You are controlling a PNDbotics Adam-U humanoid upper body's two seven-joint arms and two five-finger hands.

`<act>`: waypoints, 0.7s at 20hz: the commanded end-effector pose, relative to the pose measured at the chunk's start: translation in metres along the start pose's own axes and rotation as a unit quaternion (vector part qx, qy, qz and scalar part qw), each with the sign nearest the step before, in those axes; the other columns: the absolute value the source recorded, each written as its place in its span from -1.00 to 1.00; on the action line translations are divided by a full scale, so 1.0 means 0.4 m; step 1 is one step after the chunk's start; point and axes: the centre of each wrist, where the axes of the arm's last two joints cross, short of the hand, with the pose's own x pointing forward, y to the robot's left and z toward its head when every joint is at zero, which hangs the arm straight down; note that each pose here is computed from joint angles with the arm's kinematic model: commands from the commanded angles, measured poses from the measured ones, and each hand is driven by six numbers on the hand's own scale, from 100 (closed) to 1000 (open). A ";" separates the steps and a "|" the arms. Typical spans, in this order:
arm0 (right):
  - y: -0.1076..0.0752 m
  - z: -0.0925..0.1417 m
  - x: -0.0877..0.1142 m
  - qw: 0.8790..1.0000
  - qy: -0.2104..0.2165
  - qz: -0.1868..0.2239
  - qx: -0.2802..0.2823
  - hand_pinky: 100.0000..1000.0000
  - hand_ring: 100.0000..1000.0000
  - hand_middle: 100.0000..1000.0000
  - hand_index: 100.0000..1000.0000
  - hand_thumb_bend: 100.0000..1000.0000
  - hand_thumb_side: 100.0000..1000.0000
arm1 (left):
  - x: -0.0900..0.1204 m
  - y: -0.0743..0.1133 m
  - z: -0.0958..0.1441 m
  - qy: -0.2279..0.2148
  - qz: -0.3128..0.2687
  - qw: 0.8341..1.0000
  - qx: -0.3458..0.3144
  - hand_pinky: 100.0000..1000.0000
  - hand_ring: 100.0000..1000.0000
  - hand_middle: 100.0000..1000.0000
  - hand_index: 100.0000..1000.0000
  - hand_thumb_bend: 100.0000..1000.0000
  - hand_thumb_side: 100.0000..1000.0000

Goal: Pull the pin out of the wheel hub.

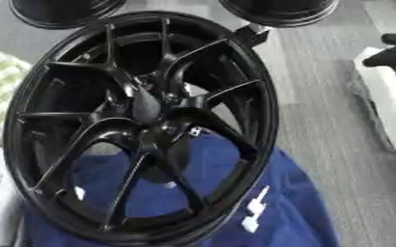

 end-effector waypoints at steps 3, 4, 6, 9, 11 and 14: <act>-0.013 -0.012 0.023 1.000 -0.014 0.011 0.005 1.00 0.39 0.10 0.57 -1.00 0.14 | 0.031 0.028 0.011 -0.058 0.053 0.995 0.065 0.44 0.19 0.12 0.52 -1.00 0.44; -0.013 -0.013 0.024 1.000 -0.016 0.010 0.006 1.00 0.39 0.10 0.57 -1.00 0.14 | 0.035 0.021 0.010 -0.073 0.072 0.991 0.081 0.44 0.18 0.11 0.52 -1.00 0.44; -0.012 -0.017 0.027 1.000 -0.020 0.008 0.007 1.00 0.39 0.10 0.57 -1.00 0.13 | 0.042 -0.003 0.007 -0.103 0.115 0.982 0.113 0.44 0.17 0.10 0.51 -1.00 0.40; -0.010 -0.023 0.031 1.000 -0.025 0.003 0.009 1.00 0.39 0.10 0.57 -1.00 0.13 | 0.062 -0.053 0.002 -0.144 0.172 0.962 0.157 0.44 0.16 0.10 0.50 -1.00 0.38; -0.008 -0.028 0.034 0.999 -0.030 -0.002 0.011 1.00 0.39 0.10 0.57 -1.00 0.12 | 0.078 -0.091 0.000 -0.164 0.197 0.949 0.184 0.45 0.17 0.10 0.50 -1.00 0.37; -0.006 -0.032 0.039 0.999 -0.036 -0.007 0.013 1.00 0.39 0.10 0.57 -1.00 0.12 | 0.100 -0.147 -0.002 -0.181 0.225 0.936 0.201 0.45 0.17 0.10 0.50 -1.00 0.38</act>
